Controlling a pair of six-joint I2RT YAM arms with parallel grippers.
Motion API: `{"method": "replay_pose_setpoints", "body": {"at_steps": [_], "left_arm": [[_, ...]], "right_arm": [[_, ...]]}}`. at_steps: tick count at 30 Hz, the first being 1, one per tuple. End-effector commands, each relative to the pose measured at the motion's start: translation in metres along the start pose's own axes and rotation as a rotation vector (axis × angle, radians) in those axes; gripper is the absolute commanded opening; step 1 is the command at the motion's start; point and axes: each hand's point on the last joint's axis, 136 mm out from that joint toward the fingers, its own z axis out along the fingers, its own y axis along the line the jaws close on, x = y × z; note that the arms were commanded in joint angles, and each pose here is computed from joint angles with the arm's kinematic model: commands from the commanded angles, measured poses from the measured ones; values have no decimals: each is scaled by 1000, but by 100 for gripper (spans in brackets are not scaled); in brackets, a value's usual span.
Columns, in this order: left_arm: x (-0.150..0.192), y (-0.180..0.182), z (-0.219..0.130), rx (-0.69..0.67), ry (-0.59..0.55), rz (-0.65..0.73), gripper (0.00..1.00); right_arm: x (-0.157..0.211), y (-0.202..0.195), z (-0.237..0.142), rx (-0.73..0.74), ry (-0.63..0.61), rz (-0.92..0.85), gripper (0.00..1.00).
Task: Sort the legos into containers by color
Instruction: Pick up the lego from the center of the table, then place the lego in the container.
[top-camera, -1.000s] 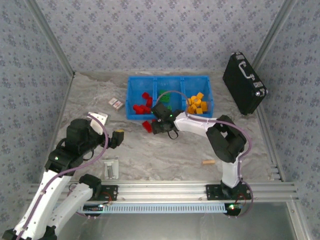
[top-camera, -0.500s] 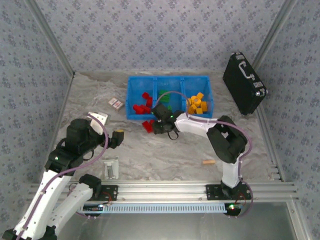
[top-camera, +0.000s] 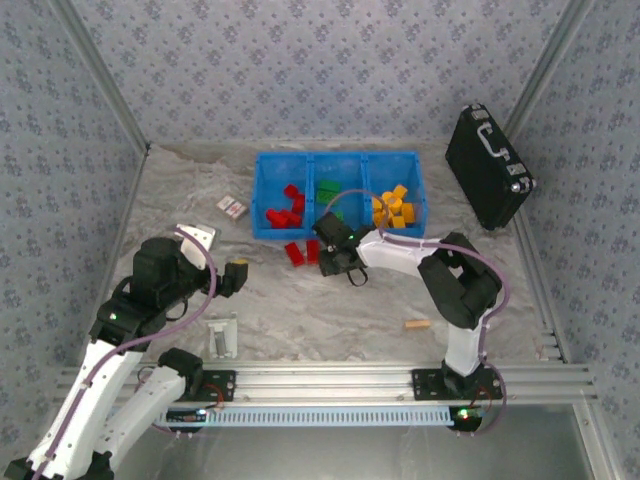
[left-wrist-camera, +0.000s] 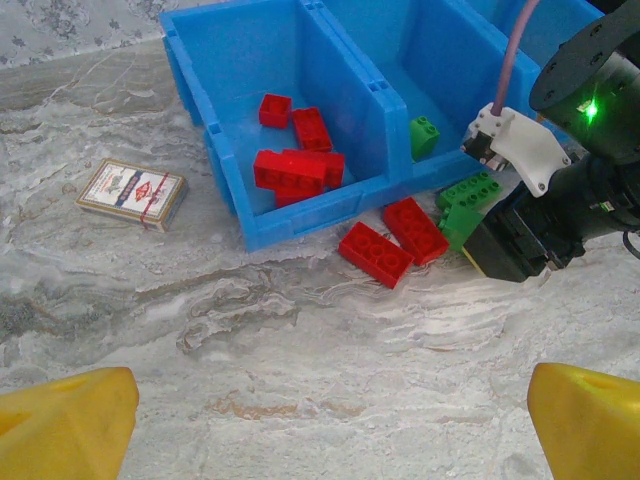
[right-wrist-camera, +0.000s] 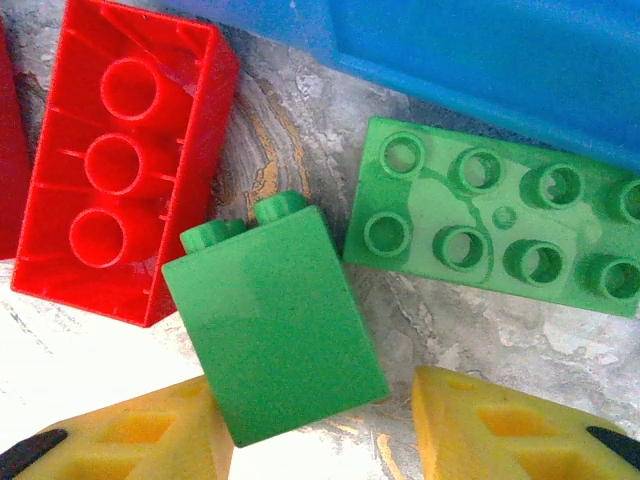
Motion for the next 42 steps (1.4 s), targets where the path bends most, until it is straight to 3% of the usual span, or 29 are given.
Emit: {"method": "replay_pose_setpoints", "body": {"at_steps": [1,6,22,32,38,42], "left_arm": [[-3,-1,-2,7,-21,10,100],[-3,-1,-2,6,-23,10,100],[-3,-1,-1,5,-22,14,100],[-3,0,0,5,-19,14,100],[-3,0,0,1,-17,13,100],[-1,1,2,0,-6,12,100]], "right_arm": [[-2,-2,0,18,-2,-1,50],[-21,7,-4,-2,-32,-21,45],[-15,5,-1,0,-11,-34,32],[-30,8,-59,-26,-82,-31,31],[-61,-2,-92,-26,-177,-19,31],[-90,-16,-94,-14,-230,-7,31]]}}
